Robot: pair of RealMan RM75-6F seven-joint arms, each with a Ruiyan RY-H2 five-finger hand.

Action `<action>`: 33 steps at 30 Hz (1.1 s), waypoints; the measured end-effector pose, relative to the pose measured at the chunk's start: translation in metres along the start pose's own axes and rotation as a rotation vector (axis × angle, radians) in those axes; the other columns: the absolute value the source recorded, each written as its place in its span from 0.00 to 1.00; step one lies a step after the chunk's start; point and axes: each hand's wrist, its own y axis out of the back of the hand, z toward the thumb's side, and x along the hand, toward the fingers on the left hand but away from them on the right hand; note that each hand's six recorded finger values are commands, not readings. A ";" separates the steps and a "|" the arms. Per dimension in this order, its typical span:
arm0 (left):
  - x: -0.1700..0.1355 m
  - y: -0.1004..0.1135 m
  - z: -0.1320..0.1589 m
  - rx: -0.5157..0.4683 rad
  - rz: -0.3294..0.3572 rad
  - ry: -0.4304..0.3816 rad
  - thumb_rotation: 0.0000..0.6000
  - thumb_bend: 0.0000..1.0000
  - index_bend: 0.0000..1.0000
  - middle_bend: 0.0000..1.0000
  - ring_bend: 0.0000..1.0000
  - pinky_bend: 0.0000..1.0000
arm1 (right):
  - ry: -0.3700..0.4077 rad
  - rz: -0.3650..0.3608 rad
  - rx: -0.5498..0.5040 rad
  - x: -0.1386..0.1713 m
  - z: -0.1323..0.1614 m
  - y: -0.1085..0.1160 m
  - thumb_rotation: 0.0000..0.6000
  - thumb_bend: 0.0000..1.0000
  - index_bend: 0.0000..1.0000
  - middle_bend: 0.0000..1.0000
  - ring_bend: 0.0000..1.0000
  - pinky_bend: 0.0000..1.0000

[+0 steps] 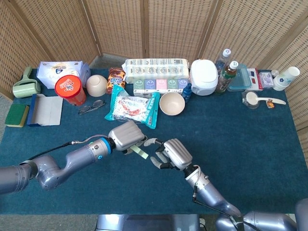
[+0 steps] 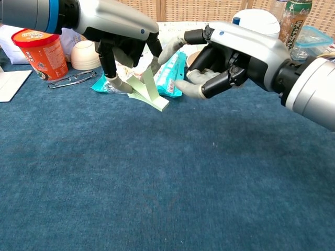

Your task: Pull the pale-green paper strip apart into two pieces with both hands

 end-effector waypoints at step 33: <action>0.003 0.005 0.003 -0.009 0.014 -0.010 1.00 0.35 0.74 1.00 1.00 1.00 | 0.005 0.025 -0.001 0.001 0.001 -0.013 1.00 0.43 0.43 0.94 1.00 1.00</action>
